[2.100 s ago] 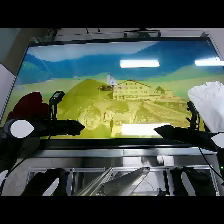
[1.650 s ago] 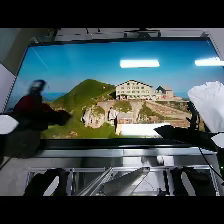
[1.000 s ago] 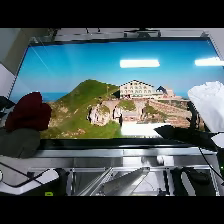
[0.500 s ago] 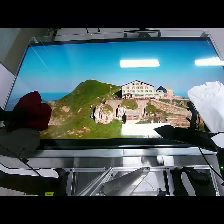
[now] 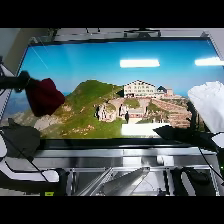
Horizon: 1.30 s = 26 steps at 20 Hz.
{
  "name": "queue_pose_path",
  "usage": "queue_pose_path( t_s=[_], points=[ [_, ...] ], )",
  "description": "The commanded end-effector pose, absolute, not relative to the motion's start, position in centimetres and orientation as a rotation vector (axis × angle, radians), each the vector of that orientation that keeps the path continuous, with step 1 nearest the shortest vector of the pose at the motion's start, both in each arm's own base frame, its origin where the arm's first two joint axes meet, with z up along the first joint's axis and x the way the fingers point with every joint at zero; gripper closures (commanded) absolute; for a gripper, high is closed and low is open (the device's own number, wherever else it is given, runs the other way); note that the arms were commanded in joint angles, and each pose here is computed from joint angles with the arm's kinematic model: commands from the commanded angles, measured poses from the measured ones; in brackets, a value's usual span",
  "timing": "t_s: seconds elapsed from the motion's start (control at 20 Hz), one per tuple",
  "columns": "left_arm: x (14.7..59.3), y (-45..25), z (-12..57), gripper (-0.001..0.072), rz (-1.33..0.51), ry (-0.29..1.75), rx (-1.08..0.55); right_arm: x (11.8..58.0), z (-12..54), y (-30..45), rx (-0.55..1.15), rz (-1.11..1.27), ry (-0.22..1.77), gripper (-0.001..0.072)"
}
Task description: Fold the shirts.
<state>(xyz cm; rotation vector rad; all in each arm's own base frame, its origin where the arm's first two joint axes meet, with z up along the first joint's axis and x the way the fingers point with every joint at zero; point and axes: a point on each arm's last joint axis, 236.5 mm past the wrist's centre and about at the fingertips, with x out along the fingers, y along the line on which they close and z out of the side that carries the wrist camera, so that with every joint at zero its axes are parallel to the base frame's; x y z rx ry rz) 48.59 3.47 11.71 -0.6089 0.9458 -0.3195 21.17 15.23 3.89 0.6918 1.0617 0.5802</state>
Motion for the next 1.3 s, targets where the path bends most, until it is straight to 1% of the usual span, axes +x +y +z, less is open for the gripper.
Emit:
queue_pose_path(
  t_s=[0.0, 0.2, 0.35, 0.4, 0.45, 0.5, 0.65, 0.8, 0.95, 1.05, 1.1, 1.15, 1.25],
  points=[
    [46.1, -12.0, 22.3, 0.0698, -0.709, 0.823, -0.508, 20.6, 4.4, 15.9, 0.715, 0.618, 1.073, 0.0685],
    [41.7, -23.6, 24.3, 0.0698, -0.933, 0.823, -0.4, 21.0, 4.4, 15.7, 0.674, 0.624, 1.042, 0.0685],
    [41.0, -28.3, 22.6, 0.0698, -1.001, 0.858, -0.389, 21.0, 4.4, 15.7, 0.667, 0.628, 1.039, 0.0673],
    [40.7, -29.4, 21.2, 0.0671, -1.021, 0.9, -0.386, 21.0, 4.4, 15.7, 0.666, 0.628, 1.039, 0.0532],
    [40.4, -30.4, 19.6, 0.0445, -1.038, 0.948, -0.382, 21.2, 4.4, 15.6, 0.667, 0.623, 1.033, 0.028],
    [40.2, -31.1, 17.8, 0.0369, -1.053, 1.002, -0.381, 21.6, 4.4, 15.4, 0.669, 0.61, 1.019, 0.0197],
    [40.4, -30.8, 14.0, 0.0369, -1.055, 1.121, -0.392, 23.0, 5.0, 14.2, 0.684, 0.559, 0.972, 0.0196],
    [41.5, -27.7, 11.5, 0.037, -1.013, 1.2, -0.421, 23.9, 5.0, 12.3, 0.719, 0.493, 0.95, 0.0194],
    [44.0, -22.0, 7.5, 0.037, -0.844, 1.248, -0.353, 23.5, 3.0, 11.8, 0.717, 0.467, 1.019, 0.0192],
    [45.0, -18.4, 4.7, 0.0369, -0.744, 1.298, -0.307, 23.4, 1.4, 12.1, 0.731, 0.456, 1.061, 0.0182],
    [45.2, -17.2, 3.5, 0.037, -0.714, 1.327, -0.303, 23.6, 0.4, 12.0, 0.728, 0.438, 1.076, 0.0137],
    [45.5, -16.4, 2.3, 0.037, -0.691, 1.353, -0.313, 24.2, -0.5, 11.9, 0.729, 0.416, 1.084, 0.0074],
    [45.8, -15.6, 0.0, 0.037, -0.671, 1.395, -0.346, 25.1, -2.1, 12.2, 0.744, 0.39, 1.11, 0.0076]
  ],
)
